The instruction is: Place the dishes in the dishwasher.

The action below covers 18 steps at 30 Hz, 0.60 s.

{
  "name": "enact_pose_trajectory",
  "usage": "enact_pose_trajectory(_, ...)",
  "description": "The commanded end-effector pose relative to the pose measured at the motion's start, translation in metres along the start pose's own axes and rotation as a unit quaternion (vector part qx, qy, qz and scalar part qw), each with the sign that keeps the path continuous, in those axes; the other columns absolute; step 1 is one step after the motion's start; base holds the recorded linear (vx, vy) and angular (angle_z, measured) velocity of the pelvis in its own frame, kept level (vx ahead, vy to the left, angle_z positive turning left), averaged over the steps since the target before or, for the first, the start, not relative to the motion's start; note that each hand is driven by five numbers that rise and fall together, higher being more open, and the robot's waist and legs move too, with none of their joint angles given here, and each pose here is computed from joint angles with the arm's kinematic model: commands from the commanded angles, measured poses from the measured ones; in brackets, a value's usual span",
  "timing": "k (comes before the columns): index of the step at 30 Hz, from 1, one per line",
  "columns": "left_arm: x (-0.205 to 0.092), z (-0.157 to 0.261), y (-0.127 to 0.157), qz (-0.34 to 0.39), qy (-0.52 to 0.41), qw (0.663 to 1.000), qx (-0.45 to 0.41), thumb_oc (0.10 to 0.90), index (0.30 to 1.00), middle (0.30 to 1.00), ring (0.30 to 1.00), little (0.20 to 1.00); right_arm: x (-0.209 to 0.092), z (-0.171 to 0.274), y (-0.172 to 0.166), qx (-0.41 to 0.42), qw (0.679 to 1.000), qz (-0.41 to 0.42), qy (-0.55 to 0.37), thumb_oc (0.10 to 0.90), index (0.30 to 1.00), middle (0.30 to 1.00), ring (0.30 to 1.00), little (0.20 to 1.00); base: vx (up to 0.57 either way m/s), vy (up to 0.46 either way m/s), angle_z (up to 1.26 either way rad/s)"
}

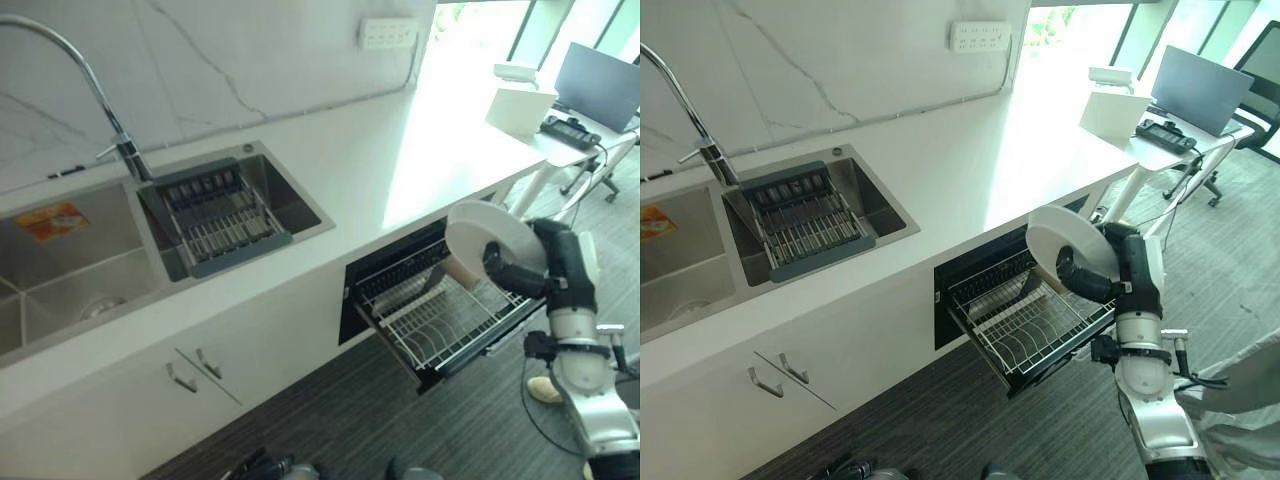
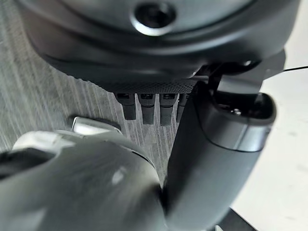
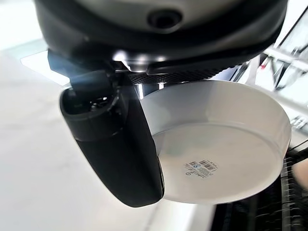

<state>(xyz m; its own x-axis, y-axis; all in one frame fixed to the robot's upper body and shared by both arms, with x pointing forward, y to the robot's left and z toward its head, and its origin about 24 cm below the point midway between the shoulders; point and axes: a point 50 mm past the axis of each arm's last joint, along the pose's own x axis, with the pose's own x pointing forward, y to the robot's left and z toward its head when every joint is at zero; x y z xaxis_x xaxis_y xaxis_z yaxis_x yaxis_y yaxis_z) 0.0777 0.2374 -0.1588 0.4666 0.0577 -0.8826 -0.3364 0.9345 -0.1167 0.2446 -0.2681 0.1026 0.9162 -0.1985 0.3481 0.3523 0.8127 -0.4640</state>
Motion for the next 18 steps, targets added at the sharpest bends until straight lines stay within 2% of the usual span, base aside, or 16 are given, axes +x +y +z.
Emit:
enact_pose_trajectory(1,-0.019,-0.037,0.032,0.049,0.075,0.996,0.010,0.800,0.900,0.900,0.900,0.900,0.034,0.065,-0.032,-0.049,0.973,-0.091,-0.204,0.400,0.300,0.300,0.300,0.300,-0.01,-0.224,-0.27)
enact_pose_trajectory(9,-0.019,-0.036,0.028,0.038,0.070,0.996,0.042,0.800,0.900,0.900,0.900,0.900,0.047,0.050,-0.027,-0.202,0.958,-0.041,-0.201,0.400,0.300,0.300,0.300,0.300,-0.01,-0.224,0.09)
enact_pose_trajectory(18,-0.020,-0.030,0.032,0.034,0.060,0.994,0.080,0.800,0.900,0.900,0.900,0.900,0.076,0.030,-0.003,-0.288,0.941,-0.019,-0.177,0.400,0.300,0.300,0.300,0.300,0.02,-0.077,0.09)
